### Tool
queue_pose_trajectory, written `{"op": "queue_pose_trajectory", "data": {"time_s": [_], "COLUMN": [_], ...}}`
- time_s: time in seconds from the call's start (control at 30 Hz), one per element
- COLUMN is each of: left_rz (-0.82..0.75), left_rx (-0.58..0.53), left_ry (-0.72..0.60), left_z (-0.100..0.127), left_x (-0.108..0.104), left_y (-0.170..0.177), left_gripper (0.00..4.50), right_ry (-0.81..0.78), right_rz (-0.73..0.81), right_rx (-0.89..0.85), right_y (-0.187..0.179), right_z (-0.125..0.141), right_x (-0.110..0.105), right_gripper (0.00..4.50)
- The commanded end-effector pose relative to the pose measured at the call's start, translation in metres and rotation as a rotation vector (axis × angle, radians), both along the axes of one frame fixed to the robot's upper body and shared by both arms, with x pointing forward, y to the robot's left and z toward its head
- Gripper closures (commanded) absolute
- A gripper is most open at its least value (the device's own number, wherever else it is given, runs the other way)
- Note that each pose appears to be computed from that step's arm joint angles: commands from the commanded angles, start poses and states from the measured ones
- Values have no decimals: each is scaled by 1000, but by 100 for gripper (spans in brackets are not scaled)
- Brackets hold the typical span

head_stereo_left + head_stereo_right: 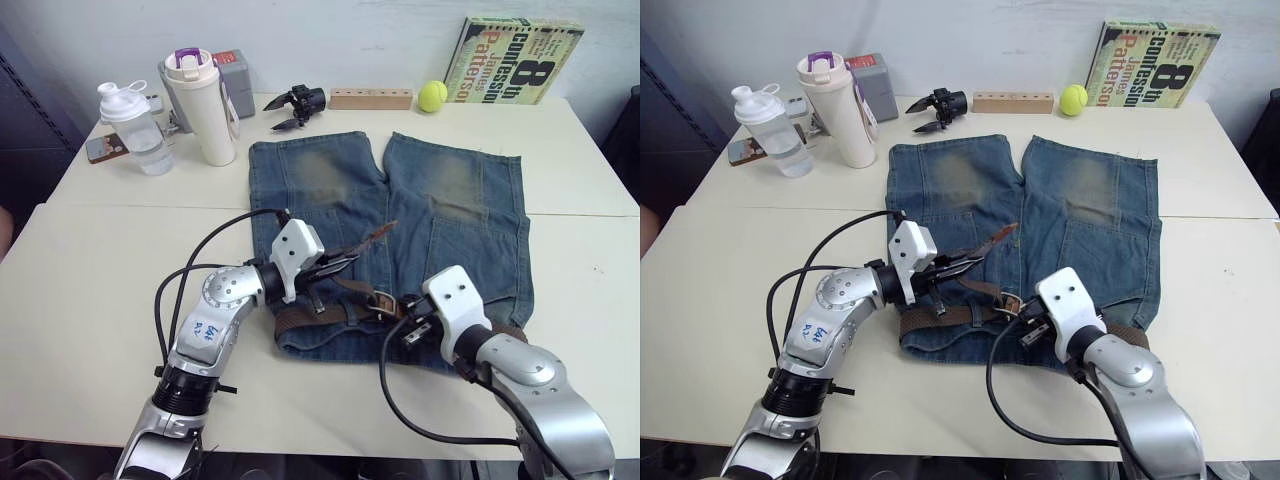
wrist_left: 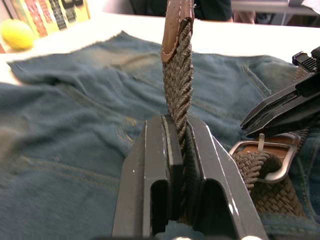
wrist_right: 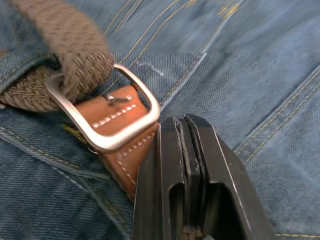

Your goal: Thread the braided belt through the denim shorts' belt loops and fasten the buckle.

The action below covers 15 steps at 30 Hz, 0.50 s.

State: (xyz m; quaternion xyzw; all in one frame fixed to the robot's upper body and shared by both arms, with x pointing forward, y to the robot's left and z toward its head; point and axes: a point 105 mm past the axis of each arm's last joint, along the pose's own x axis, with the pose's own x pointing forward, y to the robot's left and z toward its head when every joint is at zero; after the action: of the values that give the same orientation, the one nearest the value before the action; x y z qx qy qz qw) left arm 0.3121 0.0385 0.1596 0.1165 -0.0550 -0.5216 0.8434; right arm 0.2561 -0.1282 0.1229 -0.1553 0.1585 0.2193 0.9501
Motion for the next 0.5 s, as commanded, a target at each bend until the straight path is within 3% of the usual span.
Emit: {"op": "queue_pose_trajectory", "data": {"time_s": [0.03, 0.5], "left_rz": [-5, 33], "left_rx": [36, 98], "left_ry": [-37, -34], "left_z": [5, 0], "left_x": [-2, 8], "left_y": [0, 8], "left_gripper": [450, 450], "right_ry": [-111, -157], "right_rz": [66, 221], "right_rx": [-20, -155], "right_y": [16, 42], "right_z": [21, 15], "right_x": [-10, -14], "right_gripper": [443, 443]}}
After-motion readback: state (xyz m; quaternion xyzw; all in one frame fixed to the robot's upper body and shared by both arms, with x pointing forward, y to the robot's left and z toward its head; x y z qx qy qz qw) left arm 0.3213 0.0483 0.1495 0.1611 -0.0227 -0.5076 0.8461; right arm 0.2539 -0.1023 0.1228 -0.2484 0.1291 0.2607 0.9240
